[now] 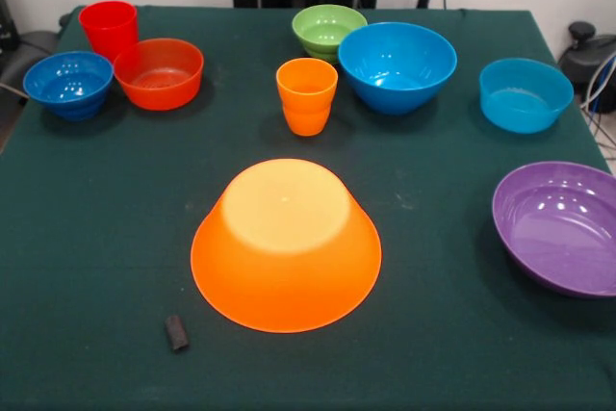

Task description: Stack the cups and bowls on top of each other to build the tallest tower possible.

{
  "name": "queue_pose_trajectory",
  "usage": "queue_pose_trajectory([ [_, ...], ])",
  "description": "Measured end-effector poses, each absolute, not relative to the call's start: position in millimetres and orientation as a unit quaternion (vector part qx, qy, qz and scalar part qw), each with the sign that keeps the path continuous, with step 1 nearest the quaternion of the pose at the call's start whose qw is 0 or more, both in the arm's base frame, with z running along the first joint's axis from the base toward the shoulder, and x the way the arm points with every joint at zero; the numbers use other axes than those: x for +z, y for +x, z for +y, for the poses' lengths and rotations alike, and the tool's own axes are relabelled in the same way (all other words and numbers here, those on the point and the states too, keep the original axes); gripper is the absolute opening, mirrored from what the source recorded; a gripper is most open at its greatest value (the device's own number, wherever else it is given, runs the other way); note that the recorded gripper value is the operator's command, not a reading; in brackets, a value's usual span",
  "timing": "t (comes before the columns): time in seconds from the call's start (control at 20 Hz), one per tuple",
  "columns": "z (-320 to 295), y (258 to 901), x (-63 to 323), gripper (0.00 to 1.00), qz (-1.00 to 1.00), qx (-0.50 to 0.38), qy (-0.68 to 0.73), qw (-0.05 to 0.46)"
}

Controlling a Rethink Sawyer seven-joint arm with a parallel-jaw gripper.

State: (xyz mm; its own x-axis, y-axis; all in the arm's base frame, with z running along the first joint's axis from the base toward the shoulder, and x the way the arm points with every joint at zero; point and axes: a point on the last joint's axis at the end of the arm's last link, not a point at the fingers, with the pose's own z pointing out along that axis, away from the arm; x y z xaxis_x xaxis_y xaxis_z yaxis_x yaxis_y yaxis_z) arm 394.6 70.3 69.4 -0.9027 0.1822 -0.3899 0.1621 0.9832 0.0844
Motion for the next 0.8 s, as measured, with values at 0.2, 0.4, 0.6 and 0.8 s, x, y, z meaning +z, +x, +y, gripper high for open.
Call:
queue_pose_trajectory([
  [0.2,65.9,387.9,72.9,0.0,0.975,0.025,0.09,0.199],
  [0.4,63.2,383.2,73.5,0.0,0.976,0.023,0.09,0.196],
  [0.6,62.2,377.4,73.0,0.0,0.977,0.018,0.086,0.195],
  [0.8,63.3,369.6,69.6,0.0,0.977,0.011,0.08,0.197],
])
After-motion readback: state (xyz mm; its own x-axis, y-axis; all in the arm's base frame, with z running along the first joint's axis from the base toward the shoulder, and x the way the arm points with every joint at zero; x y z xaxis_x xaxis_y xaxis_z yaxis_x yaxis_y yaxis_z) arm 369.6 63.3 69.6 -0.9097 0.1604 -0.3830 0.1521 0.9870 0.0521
